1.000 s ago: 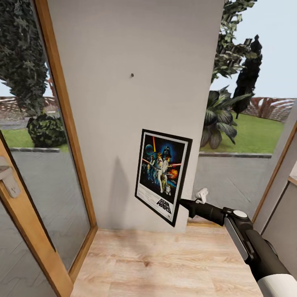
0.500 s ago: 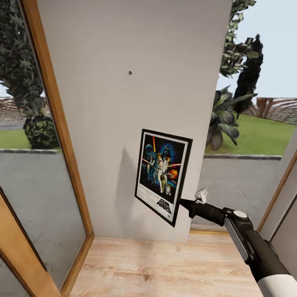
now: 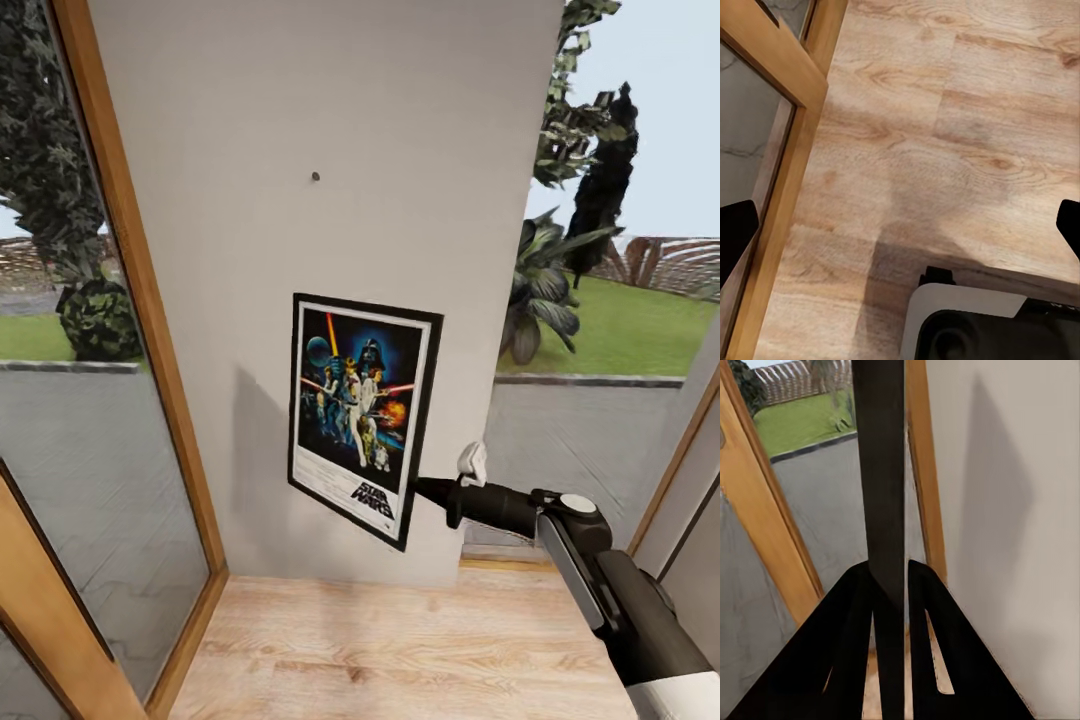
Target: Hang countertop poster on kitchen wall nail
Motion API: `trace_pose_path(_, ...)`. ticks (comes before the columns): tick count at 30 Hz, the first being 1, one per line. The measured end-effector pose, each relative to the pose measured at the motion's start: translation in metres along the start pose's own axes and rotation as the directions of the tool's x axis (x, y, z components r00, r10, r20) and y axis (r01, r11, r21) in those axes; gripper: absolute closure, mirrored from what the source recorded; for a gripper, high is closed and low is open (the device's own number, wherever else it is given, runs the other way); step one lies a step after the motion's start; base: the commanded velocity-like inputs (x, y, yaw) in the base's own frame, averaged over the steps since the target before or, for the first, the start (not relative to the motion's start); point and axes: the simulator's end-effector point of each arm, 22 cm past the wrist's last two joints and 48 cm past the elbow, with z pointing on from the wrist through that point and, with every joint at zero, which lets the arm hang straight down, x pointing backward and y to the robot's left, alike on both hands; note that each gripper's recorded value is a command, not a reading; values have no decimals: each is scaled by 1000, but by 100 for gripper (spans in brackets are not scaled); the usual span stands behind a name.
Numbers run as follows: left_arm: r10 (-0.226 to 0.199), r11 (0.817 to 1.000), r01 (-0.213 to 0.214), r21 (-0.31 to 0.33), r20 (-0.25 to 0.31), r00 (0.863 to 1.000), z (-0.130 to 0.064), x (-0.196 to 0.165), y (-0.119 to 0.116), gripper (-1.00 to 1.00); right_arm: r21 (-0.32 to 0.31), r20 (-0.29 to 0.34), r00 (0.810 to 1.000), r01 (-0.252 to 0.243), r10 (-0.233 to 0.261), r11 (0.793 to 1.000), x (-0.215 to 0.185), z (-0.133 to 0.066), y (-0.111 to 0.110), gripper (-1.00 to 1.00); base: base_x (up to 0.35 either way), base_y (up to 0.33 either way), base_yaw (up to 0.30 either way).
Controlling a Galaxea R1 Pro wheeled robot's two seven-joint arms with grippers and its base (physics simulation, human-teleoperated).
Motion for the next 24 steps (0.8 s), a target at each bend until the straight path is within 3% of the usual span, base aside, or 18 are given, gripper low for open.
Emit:
trace_pose_path(7,0,1000,0,0,0,1000,0,0,0,-100,-29,0,1000,21,-21,999,-38,5,3,100,0,0,0)
trace_pose_path(12,0,1000,0,0,0,1000,0,0,0,-100,-112,5,999,41,-40,993,-68,6,17,100,0,0,0)
trace_pose_path(18,1,1000,-1,1,-1,1000,0,1,0,-100,-172,3,995,98,-99,980,-118,11,31,100,0,0,0)
trace_pose_path(19,1,1000,-1,1,-2,1000,0,1,-1,-100,-196,6,993,120,-121,973,-145,10,36,100,0,0,0)
trace_pose_path(24,2,1000,-2,3,0,1000,0,0,-1,-100,-264,21,988,153,-153,952,-172,5,51,100,0,0,0)
